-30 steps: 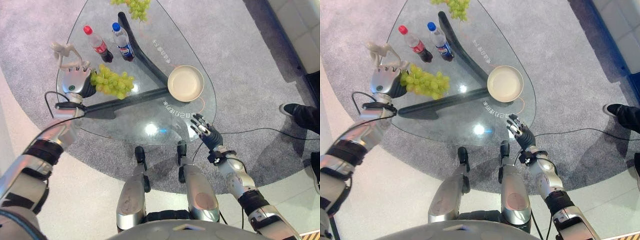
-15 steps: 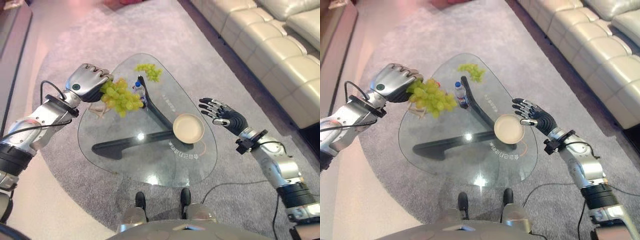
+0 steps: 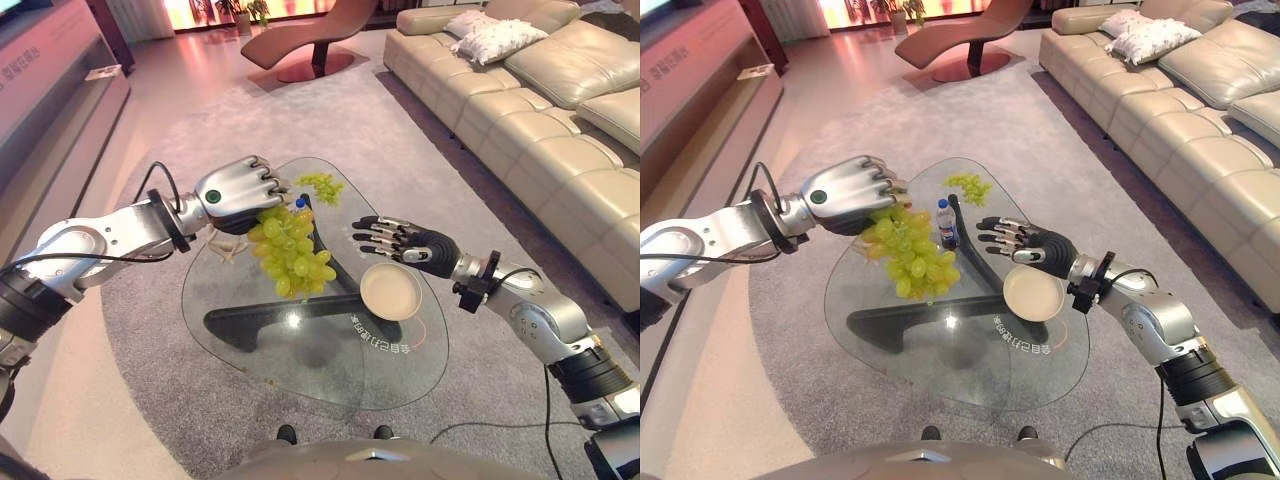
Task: Pick up fruits into the plate
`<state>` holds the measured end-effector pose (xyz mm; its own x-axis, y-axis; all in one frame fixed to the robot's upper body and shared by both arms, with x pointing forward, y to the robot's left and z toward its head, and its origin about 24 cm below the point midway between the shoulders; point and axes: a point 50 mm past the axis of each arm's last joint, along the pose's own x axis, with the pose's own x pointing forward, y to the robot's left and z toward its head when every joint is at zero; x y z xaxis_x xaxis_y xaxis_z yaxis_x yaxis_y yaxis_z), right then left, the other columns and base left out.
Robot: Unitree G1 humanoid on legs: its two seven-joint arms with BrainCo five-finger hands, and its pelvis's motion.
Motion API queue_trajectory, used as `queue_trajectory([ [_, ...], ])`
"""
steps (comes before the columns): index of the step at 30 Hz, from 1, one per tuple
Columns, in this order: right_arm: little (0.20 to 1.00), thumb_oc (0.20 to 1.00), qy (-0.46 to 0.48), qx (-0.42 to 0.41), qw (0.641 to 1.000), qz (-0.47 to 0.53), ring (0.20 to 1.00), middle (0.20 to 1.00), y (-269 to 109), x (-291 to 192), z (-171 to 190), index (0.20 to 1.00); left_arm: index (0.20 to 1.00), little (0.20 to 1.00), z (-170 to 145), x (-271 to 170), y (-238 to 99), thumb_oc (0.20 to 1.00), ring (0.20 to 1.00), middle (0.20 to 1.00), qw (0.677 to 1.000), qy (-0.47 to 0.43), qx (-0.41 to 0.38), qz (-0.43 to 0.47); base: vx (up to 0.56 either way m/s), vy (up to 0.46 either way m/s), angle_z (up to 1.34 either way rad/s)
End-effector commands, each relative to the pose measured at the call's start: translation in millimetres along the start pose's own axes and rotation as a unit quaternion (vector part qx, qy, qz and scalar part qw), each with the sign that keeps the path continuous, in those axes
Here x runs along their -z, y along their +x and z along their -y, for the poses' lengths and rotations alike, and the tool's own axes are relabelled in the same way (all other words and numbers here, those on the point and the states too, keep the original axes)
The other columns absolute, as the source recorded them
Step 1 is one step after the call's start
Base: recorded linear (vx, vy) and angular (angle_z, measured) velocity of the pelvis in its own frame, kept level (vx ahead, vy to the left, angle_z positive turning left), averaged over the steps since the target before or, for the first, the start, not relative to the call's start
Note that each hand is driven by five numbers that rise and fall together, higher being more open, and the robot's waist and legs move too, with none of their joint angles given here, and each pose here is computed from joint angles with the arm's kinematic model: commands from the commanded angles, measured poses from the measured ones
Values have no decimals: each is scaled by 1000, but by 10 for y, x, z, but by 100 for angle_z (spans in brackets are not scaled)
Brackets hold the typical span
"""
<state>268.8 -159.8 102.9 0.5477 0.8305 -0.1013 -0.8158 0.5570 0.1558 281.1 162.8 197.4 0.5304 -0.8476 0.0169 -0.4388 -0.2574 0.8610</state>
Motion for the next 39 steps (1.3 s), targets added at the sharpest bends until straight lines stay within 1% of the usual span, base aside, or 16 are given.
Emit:
queue_trajectory([
  [1, 1000, 1000, -28, -53, 996, 59, 1000, 1000, 165, -341, -132, 1000, 200, 200, -434, 226, 173, 200, 200, 200, 996, 25, -79, -15, -29, 17, 15],
  [12, 1000, 1000, -8, -112, 992, 56, 1000, 1000, 393, -288, -367, 1000, 200, 200, -611, 74, 391, 200, 200, 200, 993, 6, -114, 27, -12, 6, 5],
  [19, 1000, 1000, -2, -143, 988, 57, 1000, 1000, 491, -276, -484, 1000, 200, 200, -691, 47, 458, 200, 200, 200, 992, -5, -126, 31, 0, 0, 0],
  [28, 1000, 1000, 3, -188, 981, 52, 1000, 1000, 581, -268, -666, 1000, 200, 200, -714, 70, 516, 200, 200, 200, 992, -6, -121, 20, 0, 0, 0],
  [39, 1000, 1000, 10, -206, 977, 46, 1000, 1000, 670, -243, -760, 1000, 200, 200, -697, 76, 547, 200, 200, 200, 993, -10, -115, 14, 8, -6, -2],
])
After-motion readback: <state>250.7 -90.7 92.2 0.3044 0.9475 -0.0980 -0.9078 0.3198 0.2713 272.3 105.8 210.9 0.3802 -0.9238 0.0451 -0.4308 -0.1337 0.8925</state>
